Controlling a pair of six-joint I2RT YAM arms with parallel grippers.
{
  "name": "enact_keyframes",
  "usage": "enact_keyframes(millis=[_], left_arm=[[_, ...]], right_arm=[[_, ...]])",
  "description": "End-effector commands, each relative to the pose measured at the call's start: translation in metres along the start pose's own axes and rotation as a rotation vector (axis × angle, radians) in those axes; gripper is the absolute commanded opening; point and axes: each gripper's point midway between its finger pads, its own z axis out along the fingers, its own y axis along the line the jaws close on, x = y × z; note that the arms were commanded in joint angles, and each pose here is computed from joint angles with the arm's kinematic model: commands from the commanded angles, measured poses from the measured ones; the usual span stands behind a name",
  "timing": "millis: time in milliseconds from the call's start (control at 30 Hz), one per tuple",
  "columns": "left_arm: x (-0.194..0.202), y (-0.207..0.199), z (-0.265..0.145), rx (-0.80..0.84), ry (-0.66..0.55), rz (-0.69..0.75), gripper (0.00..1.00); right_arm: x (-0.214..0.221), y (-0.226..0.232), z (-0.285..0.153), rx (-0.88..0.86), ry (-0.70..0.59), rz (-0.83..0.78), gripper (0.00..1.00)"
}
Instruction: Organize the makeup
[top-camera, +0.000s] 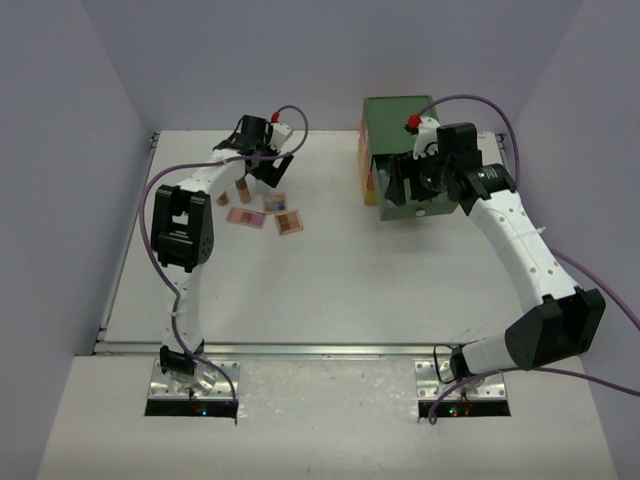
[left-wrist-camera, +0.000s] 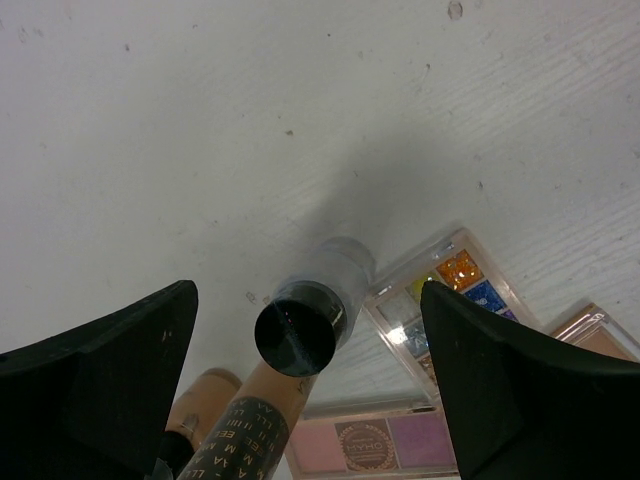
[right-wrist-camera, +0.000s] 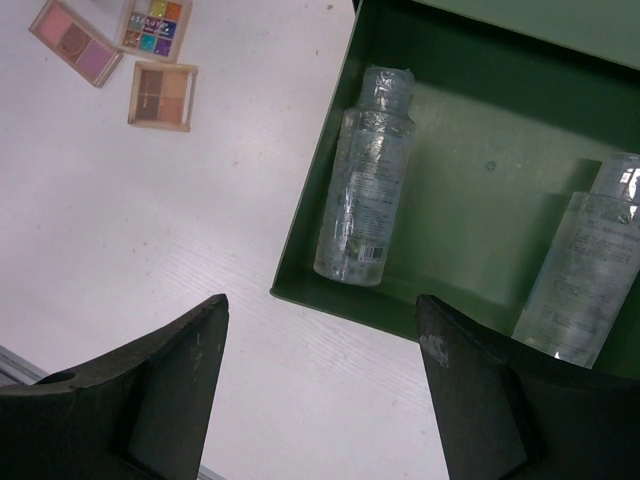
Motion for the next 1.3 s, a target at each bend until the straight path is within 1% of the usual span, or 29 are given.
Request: enact_keyframes(millis=[0,233,333,400,700,767,867,933,1000,1100,1167,1200,1267], left_arm=[[-0.001,0.004,0.001,-0.028,-0.008,-0.016,0.91],[0.007,0.000,0.007,-0.016,0.016,-0.029,0.81],[0.006,0.001,0.008,-0.015,0.013,-0.031,0.71],[0.006,0.000,0.010,-0.011,0.015,-0.033,0.67],[0.012,-0.004,0.016,0.007,0.045,-0.050,0.62],[0.009,-0.004,0.018,0.006,0.044,-0.051,0.59],[0.006,-0.004,0.017,0.010,0.035,-0.063,0.43],[0.001,-0.005,0.014,0.018,0.022,-0.066,0.41],[-0.007,-0.008,0.010,0.041,-0.006,-0.067,0.37],[-0.015,-0.009,0.004,0.057,-0.031,-0.065,0.21],[-0.021,-0.009,0.000,0.064,-0.049,-0.064,0.05],[-0.026,-0.009,-0.006,0.069,-0.064,-0.065,0.01],[-0.038,-0.011,-0.020,0.090,-0.101,-0.067,0.00]], right_arm=[[-0.008,0.003,0.007,-0.019,-0.036,-0.025,0.76],[-0.005,0.000,0.003,0.002,-0.036,-0.029,0.76],[-0.008,0.000,-0.001,0.006,-0.047,-0.037,0.76],[-0.009,0.000,-0.003,0.006,-0.051,-0.040,0.76],[-0.009,-0.001,-0.013,0.025,-0.067,-0.051,0.76],[-0.010,-0.001,-0.015,0.026,-0.074,-0.051,0.76],[-0.010,0.000,-0.017,0.026,-0.077,-0.054,0.76],[-0.010,0.000,-0.018,0.026,-0.077,-0.053,0.76],[-0.011,0.000,-0.020,0.026,-0.081,-0.055,0.76],[-0.011,-0.001,-0.023,0.034,-0.087,-0.064,0.77],[-0.012,0.000,-0.025,0.035,-0.091,-0.069,0.77],[-0.013,0.000,-0.026,0.031,-0.093,-0.073,0.77],[-0.016,0.004,-0.030,0.014,-0.103,-0.087,0.77]])
